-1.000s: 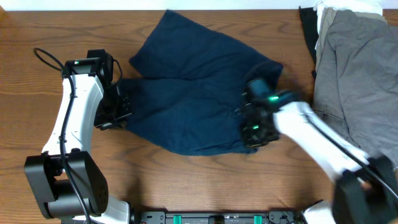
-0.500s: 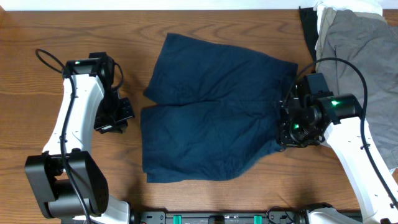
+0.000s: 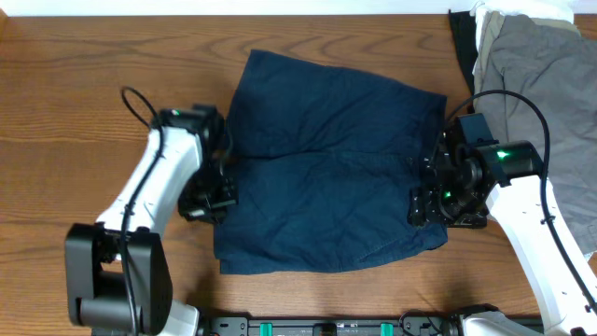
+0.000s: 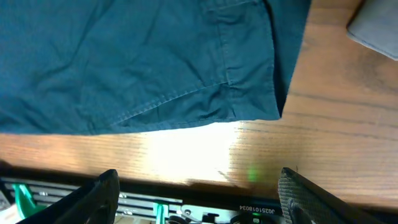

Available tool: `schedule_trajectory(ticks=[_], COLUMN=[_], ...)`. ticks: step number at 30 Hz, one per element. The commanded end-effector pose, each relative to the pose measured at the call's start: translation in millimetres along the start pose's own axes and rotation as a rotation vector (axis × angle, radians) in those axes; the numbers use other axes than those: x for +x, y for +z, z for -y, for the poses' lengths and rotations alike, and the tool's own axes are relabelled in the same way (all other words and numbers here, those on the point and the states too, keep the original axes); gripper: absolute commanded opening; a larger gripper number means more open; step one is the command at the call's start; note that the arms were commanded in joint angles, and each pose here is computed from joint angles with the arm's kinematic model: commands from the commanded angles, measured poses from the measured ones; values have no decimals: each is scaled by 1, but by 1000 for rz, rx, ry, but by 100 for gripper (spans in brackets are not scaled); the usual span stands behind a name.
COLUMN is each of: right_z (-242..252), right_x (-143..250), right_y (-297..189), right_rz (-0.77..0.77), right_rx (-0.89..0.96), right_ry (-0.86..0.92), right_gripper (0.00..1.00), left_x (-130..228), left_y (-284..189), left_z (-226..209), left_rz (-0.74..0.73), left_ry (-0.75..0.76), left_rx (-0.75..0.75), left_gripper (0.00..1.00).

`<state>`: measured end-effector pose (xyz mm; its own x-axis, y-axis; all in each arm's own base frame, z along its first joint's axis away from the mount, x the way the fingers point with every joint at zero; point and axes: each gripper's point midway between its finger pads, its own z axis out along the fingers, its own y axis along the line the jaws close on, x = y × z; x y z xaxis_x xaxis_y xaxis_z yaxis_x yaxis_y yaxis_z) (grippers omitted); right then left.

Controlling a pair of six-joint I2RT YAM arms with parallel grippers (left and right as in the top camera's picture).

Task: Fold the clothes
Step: 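Grasp the bottom leg hems with left and right grippers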

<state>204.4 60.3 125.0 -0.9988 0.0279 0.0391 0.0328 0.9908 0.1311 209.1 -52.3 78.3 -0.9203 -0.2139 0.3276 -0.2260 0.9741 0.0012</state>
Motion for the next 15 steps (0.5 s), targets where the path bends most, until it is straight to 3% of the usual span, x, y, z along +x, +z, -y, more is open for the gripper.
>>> schedule_trajectory(ticks=[1, 11, 13, 15], right_z=[14, 18, 17, 14], right_x=[-3, -6, -3, -1], right_y=[1, 40, 49, 56], right_rz=[26, 49, 39, 34], right_rx=[68, 61, 43, 24], right_ry=[97, 151, 151, 150], right_gripper=[80, 73, 73, 73], left_x=[19, 24, 25, 28], left_y=[8, 28, 37, 48], left_z=[0, 4, -2, -4], left_rz=[40, 306, 309, 295], left_ry=[-103, -204, -224, -252], left_rx=[23, 141, 110, 97], left_gripper=[6, 11, 25, 31])
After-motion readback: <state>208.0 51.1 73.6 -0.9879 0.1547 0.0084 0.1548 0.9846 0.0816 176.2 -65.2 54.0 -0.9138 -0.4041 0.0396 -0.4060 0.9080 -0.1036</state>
